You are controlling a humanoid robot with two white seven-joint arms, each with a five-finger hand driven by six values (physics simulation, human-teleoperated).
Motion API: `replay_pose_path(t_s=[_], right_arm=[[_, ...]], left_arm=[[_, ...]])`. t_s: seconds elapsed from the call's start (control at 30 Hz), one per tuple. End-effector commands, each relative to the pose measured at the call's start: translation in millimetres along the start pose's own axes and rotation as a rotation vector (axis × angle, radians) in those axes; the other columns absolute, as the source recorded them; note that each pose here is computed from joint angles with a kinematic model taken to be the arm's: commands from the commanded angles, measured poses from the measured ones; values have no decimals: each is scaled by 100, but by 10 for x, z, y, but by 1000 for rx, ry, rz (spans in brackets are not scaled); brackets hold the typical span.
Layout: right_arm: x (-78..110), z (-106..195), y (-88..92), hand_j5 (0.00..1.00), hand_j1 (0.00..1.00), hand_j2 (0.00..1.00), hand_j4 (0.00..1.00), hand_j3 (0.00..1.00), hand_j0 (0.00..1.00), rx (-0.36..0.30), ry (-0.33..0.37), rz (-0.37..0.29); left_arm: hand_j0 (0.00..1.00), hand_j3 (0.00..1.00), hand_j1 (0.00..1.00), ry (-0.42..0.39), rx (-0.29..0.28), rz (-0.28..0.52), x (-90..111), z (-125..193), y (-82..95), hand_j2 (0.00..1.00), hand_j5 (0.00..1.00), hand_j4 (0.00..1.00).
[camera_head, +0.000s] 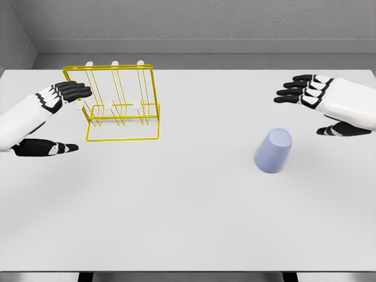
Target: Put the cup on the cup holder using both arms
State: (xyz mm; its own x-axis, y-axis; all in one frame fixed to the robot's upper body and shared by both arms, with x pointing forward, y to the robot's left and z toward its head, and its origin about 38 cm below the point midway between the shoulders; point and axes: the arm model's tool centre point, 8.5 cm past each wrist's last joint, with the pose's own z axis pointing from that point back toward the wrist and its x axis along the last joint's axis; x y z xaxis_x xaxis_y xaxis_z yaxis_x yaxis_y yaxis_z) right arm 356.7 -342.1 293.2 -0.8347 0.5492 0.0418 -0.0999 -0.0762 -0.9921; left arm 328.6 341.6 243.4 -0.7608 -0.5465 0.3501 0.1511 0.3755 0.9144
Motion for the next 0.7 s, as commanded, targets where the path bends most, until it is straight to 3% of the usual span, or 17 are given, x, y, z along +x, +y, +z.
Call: replay_pose_path(t_s=[0.0,0.1,0.23,0.3,0.37,0.4,0.53,0.6,0.67], right_arm=[[4,-3,12,100,100,100,100,100,100,-1,-1,-8],[16,-11,71,100,100,100,100,100,100,10,-5,-20],[-78,26,-33,100,100,100,100,100,100,2,22,0],[-82,-28,43,100,100,100,100,100,100,230,8,13],[-90,-89,115,100,100,100,100,100,100,378,-18,-27],[-73,-190,119,100,100,100,100,100,100,398,-45,-38],[-147,-294,-51,100,100,100,100,100,100,347,-42,-16],[-133,-351,-149,100,100,100,100,100,100,328,-51,10],[-110,-436,-141,100,100,100,100,100,100,318,-68,15]], left_arm=[[100,100,100,0,5,1,0,0,14,100,100,100],[100,100,100,-1,11,1,0,-4,28,100,100,100],[100,100,100,4,5,9,-4,11,-10,100,100,100],[100,100,100,2,14,17,0,0,-32,100,100,100],[100,100,100,1,13,23,3,-3,-60,100,100,100],[100,100,100,-4,31,42,15,-28,-115,100,100,100],[100,100,100,-28,41,107,69,-116,-312,100,100,100],[100,100,100,-49,21,175,141,-186,-570,100,100,100],[100,100,100,-72,4,204,190,-258,-674,100,100,100]])
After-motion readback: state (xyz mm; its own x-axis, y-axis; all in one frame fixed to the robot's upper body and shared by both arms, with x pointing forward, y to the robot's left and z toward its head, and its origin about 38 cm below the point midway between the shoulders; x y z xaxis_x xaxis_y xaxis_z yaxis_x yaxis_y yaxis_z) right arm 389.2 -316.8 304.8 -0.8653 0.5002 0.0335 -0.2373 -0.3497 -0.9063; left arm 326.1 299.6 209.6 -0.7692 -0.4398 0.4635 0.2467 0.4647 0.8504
